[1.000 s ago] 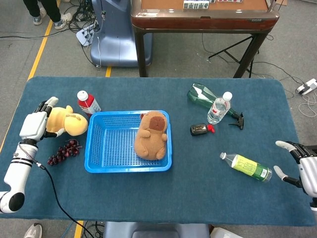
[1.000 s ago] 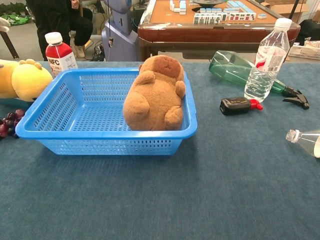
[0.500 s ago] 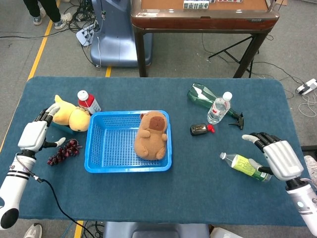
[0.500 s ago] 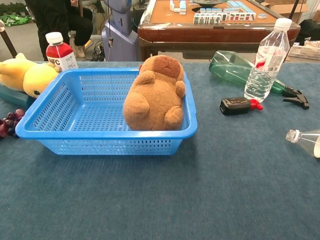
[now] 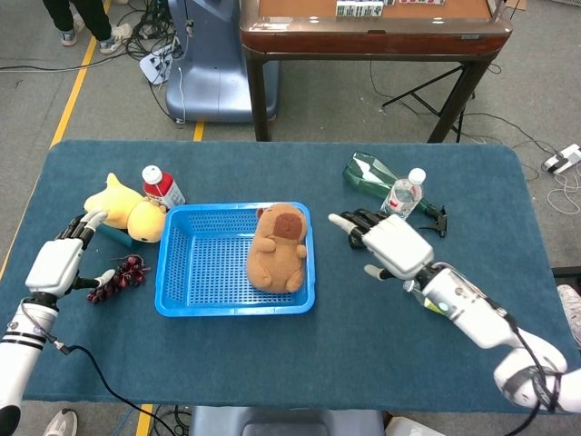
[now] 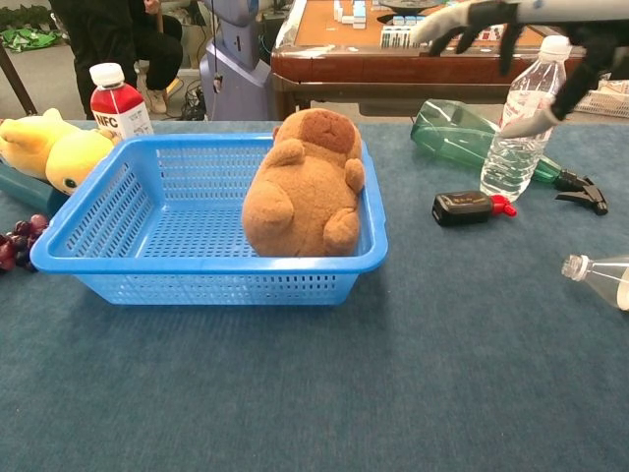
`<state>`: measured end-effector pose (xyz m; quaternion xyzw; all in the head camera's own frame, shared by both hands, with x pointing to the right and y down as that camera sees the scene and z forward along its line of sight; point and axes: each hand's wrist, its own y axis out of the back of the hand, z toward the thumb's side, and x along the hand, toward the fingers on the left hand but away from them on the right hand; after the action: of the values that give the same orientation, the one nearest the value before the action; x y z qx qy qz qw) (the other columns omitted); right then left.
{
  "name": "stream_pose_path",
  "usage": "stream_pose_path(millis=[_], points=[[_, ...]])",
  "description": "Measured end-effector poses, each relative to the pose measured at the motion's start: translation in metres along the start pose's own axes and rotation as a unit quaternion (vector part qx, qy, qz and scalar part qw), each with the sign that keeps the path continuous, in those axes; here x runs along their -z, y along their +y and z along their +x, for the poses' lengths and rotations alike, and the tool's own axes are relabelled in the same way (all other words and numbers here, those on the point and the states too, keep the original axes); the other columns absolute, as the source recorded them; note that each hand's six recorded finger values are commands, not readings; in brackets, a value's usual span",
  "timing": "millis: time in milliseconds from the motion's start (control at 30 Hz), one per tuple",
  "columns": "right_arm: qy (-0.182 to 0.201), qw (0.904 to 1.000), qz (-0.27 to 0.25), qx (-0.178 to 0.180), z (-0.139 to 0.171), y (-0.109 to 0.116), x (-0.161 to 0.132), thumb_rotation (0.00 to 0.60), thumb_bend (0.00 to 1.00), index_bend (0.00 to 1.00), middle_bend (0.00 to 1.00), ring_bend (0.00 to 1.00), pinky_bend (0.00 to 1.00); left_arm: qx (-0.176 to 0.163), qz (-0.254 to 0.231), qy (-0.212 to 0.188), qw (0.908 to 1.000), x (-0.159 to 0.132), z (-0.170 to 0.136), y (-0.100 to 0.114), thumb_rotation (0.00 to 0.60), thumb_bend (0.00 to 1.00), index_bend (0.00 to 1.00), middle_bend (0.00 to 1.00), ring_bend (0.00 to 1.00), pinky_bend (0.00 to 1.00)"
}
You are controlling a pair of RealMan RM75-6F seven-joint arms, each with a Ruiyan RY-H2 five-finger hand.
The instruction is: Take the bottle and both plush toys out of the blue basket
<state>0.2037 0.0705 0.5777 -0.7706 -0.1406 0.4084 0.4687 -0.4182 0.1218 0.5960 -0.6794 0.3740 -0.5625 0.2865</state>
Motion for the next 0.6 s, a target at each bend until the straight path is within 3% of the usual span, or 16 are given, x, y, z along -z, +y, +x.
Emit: stream_pose_path(millis=[300,600], points=[[0.026,0.9987,0.036,-0.026,-0.077,-0.004,-0.032,0.600,0.09,0.00,0.09,0.10,0.30,-0.014,0.005,-0.012,0.9998,0.001,-0.015,0.004,0.600,0.26,0.00,0.03,0.00,0.15],[0.012,0.9978,0.039,-0.051,-0.111,-0.019,-0.036,0.600,0.05,0.00,0.09,0.09,0.30,-0.013,0.026,-0.011,0.9995,0.006,-0.044,0.000,0.600,0.26,0.00,0.03,0.00,0.15]])
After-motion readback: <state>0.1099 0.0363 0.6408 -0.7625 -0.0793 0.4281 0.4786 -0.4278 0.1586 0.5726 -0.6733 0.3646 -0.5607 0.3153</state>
